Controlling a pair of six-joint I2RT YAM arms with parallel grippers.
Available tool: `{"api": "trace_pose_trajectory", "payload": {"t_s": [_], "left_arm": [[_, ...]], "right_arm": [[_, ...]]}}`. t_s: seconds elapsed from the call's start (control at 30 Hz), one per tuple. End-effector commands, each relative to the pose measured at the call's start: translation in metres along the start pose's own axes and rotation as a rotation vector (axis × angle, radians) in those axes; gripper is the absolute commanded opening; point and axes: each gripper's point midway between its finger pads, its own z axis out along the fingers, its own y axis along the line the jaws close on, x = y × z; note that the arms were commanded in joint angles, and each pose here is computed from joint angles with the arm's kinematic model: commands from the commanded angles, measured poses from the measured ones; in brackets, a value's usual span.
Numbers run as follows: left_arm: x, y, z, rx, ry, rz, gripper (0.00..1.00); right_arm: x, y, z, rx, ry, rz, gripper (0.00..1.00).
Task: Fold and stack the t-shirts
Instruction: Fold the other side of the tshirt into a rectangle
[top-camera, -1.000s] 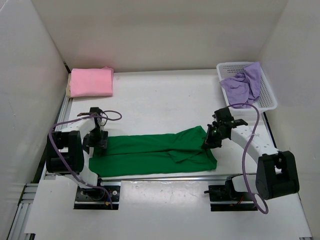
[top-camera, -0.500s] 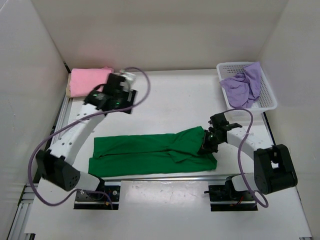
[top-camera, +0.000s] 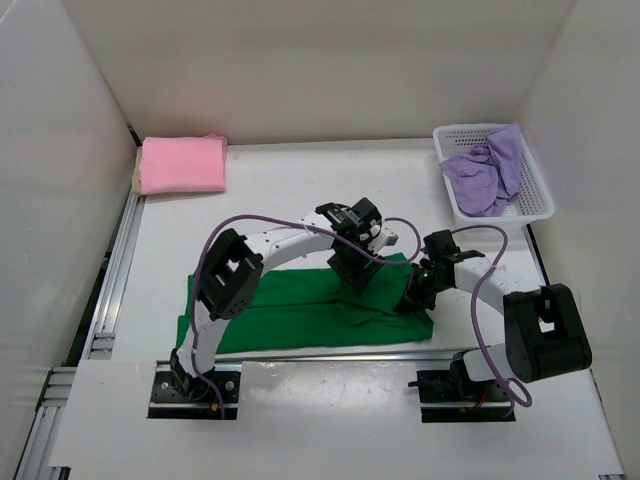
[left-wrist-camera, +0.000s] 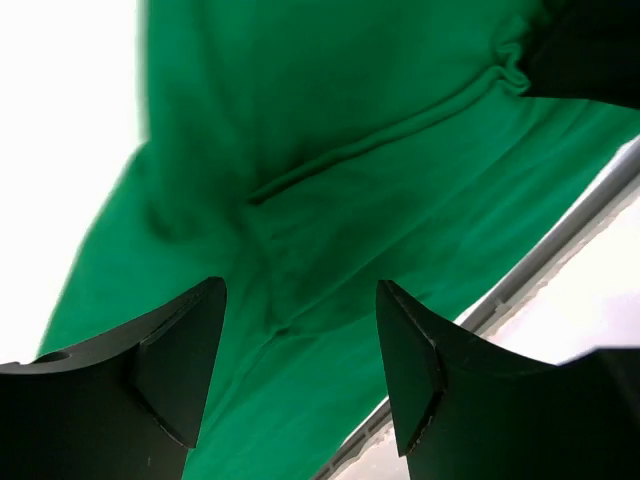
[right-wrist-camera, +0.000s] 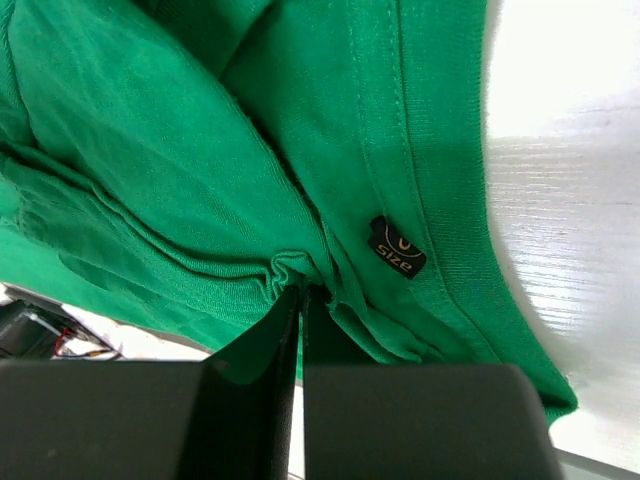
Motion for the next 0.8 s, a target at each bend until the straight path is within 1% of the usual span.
{"api": "trace_pose_trajectory", "payload": {"t_s": [0.0,0.03,0.1,0.13,0.17,0.3,0.37,0.4,0.53,0.57,0.63,0.7,0.77], "left_arm": [[-0.023,-0.013,-0.014,0.052,-0.074,0.023,0.72],[-0.021,-0.015,-0.009,0.044,-0.062,0.030,0.72],[-0.019,-0.006,0.001,0.009,-0.048,0.025,0.72],[-0.021,-0.005,0.001,0.000,-0.057,0.027,0.72],[-0.019,-0.004,0.006,0.000,-0.045,0.024,0.71],[-0.015,-0.006,0.022,0.014,-0.010,0.026,0.71],[-0.014,-0.005,0.027,0.014,-0.001,0.023,0.67],[-0.012,-0.005,0.032,0.023,0.011,0.020,0.62],[-0.015,-0.010,0.031,0.047,0.009,0.021,0.48],[-0.018,-0.010,0.030,0.047,0.000,0.023,0.33],[-0.022,-0.007,0.028,0.025,-0.009,0.026,0.21],[-0.022,-0.005,0.028,0.012,-0.010,0.026,0.21],[-0.025,-0.005,0.018,-0.001,-0.025,0.029,0.21]], "right_arm": [[-0.001,-0.004,0.002,0.008,-0.011,0.012,0.00],[-0.003,-0.005,0.002,0.008,-0.015,0.020,0.00],[-0.003,-0.005,0.002,0.008,-0.015,0.020,0.00],[-0.003,-0.003,0.000,0.002,-0.023,0.017,0.00],[-0.003,-0.003,0.000,0.002,-0.023,0.016,0.00],[-0.006,-0.005,-0.003,0.007,-0.040,0.012,0.00],[-0.004,-0.006,-0.003,0.012,-0.032,0.016,0.00],[-0.005,-0.005,-0.005,0.007,-0.039,0.013,0.00],[-0.010,-0.006,-0.007,0.010,-0.055,0.009,0.00],[-0.010,-0.006,-0.007,0.011,-0.056,0.009,0.00],[-0.010,-0.006,-0.007,0.011,-0.056,0.009,0.00],[-0.010,-0.006,-0.007,0.011,-0.056,0.009,0.00],[-0.008,-0.007,-0.007,0.015,-0.048,0.012,0.00]]}}
